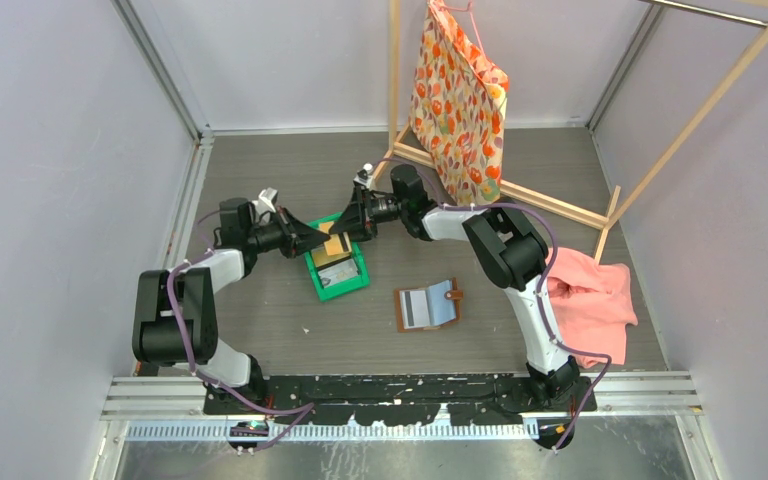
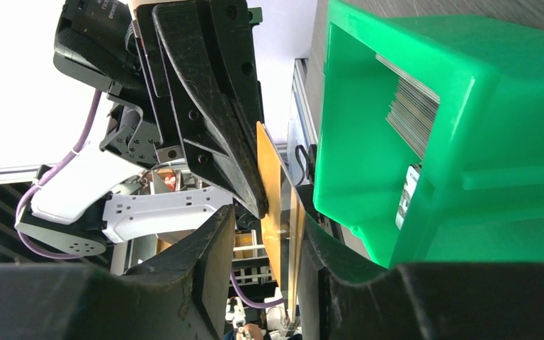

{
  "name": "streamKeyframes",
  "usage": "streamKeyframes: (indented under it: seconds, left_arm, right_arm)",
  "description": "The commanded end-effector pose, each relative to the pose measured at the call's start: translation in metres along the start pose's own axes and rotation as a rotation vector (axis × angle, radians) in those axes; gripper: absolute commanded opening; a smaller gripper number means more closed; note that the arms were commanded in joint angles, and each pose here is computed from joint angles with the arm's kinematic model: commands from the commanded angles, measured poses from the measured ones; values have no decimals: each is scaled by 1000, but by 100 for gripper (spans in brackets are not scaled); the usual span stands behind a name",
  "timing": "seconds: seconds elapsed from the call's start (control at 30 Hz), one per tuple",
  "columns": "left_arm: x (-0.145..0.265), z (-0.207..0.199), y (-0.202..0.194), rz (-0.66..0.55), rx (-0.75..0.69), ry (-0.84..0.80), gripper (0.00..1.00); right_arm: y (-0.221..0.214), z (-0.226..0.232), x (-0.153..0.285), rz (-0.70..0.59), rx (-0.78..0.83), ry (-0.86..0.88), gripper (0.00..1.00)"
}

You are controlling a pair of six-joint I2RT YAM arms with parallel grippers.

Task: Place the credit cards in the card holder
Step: Place the credit card in the storage box.

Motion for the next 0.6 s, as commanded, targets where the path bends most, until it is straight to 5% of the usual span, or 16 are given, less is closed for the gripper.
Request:
streamKeyframes:
  seconds: [0.0, 0.2, 0.57]
  left_arm:
    - [-5, -2, -1, 21, -23, -18, 0]
    - [-7, 0, -3, 26, -15, -12, 1]
    - [-5, 2, -3, 28, -10, 20, 21]
  right_arm:
    - [-6, 27, -5, 23, 78, 70, 41]
    - [-6, 29, -6, 23, 75, 75, 41]
    - [-2, 19, 0, 1, 57, 50, 36]
Point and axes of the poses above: each gripper's point midway between its finger pads, its own x axis back along the fingers, its own z axis along the line the jaws close on, y = z × x, the point moved 7 cm from there along x, back along the fingers, and after that the axes turned 8 degrees about -x, right-handed, at the moved point
